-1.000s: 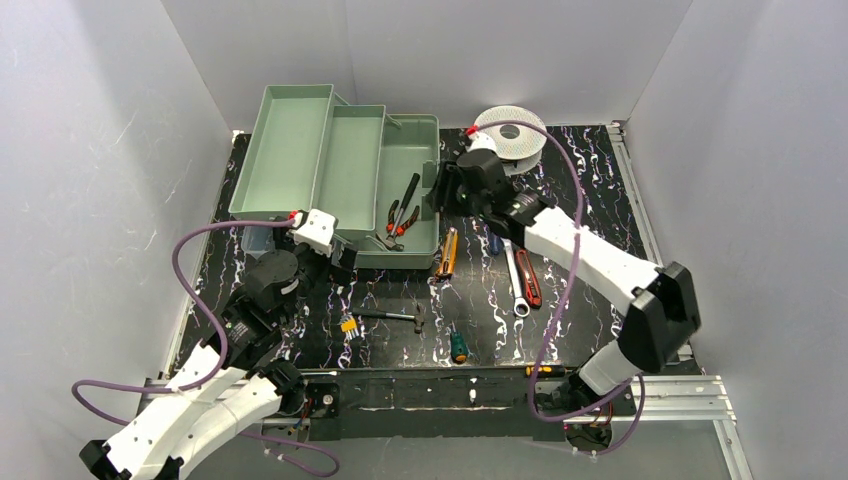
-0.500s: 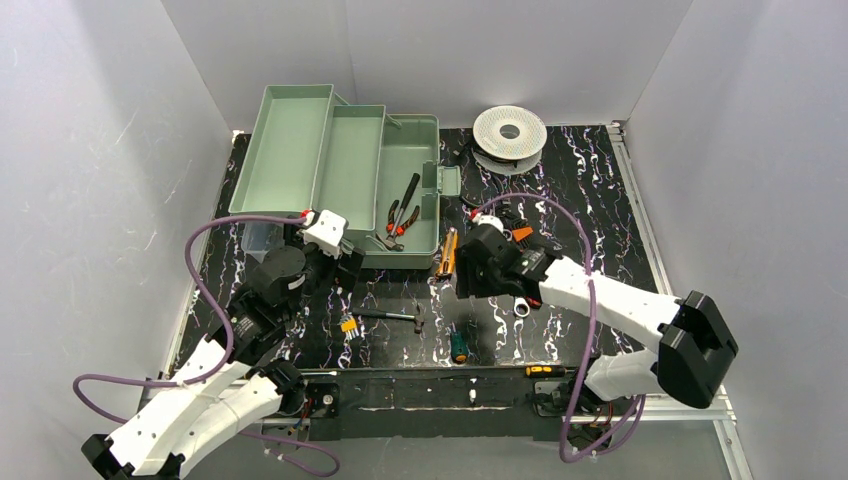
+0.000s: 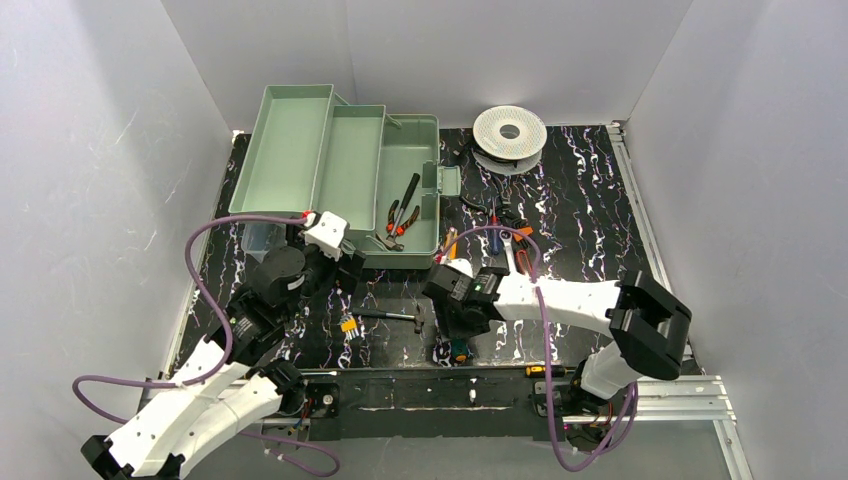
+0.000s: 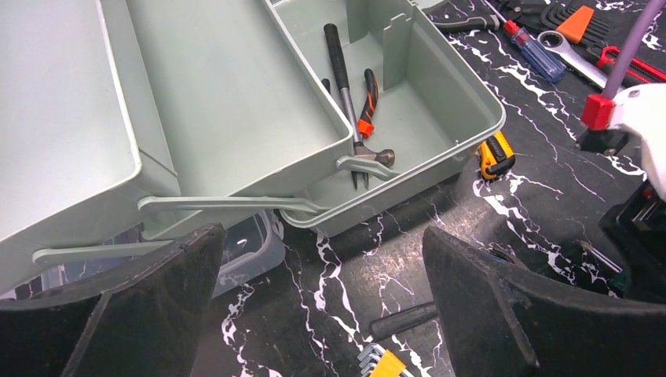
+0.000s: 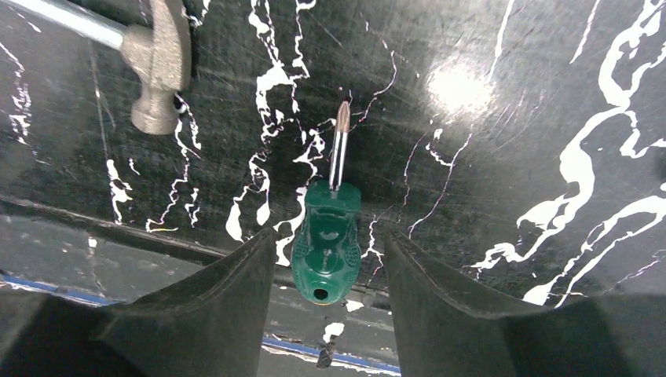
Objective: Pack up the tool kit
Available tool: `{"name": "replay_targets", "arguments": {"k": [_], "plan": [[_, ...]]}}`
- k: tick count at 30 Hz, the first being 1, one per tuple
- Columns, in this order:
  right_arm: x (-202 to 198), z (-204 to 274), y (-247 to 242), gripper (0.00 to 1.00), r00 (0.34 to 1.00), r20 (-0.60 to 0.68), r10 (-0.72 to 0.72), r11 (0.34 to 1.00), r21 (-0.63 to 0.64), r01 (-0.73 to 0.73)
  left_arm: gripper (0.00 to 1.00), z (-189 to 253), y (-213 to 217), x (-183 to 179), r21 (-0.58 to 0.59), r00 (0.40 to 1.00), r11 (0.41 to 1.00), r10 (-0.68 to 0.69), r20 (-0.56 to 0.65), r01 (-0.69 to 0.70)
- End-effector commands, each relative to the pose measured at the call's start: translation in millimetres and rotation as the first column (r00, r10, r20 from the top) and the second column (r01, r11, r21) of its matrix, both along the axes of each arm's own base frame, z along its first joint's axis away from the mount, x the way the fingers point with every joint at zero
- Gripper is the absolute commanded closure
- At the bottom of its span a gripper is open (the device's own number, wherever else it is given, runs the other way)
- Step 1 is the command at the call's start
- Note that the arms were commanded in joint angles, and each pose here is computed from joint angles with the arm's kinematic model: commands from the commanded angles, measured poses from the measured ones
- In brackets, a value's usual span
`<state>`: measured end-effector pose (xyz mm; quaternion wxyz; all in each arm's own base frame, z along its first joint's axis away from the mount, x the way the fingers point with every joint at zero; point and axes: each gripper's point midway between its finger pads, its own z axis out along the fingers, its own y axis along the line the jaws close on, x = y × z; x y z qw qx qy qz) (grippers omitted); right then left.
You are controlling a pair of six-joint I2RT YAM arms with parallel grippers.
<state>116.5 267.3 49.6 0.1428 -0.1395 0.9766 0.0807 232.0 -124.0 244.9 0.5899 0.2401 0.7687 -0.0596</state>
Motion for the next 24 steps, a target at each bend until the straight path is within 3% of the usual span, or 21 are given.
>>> {"name": "replay_targets", "arguments": {"k": [1,6,9,11,16,23,24], "plan": [[-13,-1,1,0.41,0.998,-0.057,-0.015,1.0,-0.01,0.014,0.02,20,2,-4,-0.043,0.999,0.999,0.0,0.034,0.001],[-22,-13,4,0.45,0.994,-0.11,0.003,1.0,-0.012,-0.004,0.02,21,3,-6,-0.049,0.999,0.999,-0.002,0.037,0.004],[-22,-14,9,0.6,0.994,-0.111,0.024,1.0,0.003,-0.024,0.02,22,4,-6,-0.051,0.999,0.999,0.0,0.04,0.002],[-16,-7,10,0.7,0.997,-0.078,0.027,1.0,0.01,-0.027,0.02,21,4,-5,-0.049,0.999,0.999,0.003,0.04,-0.001],[11,29,15,0.81,0.997,0.074,0.002,0.999,0.05,-0.005,0.02,21,7,-5,-0.043,0.999,0.999,0.017,0.045,-0.015],[31,68,25,0.85,0.983,0.183,-0.015,0.992,0.123,-0.007,0.02,20,9,-4,-0.035,0.999,0.999,0.027,0.047,-0.026],[32,68,26,0.81,0.983,0.185,-0.009,0.993,0.12,-0.013,0.02,20,9,-4,-0.036,0.998,0.999,0.027,0.048,-0.026]]}}
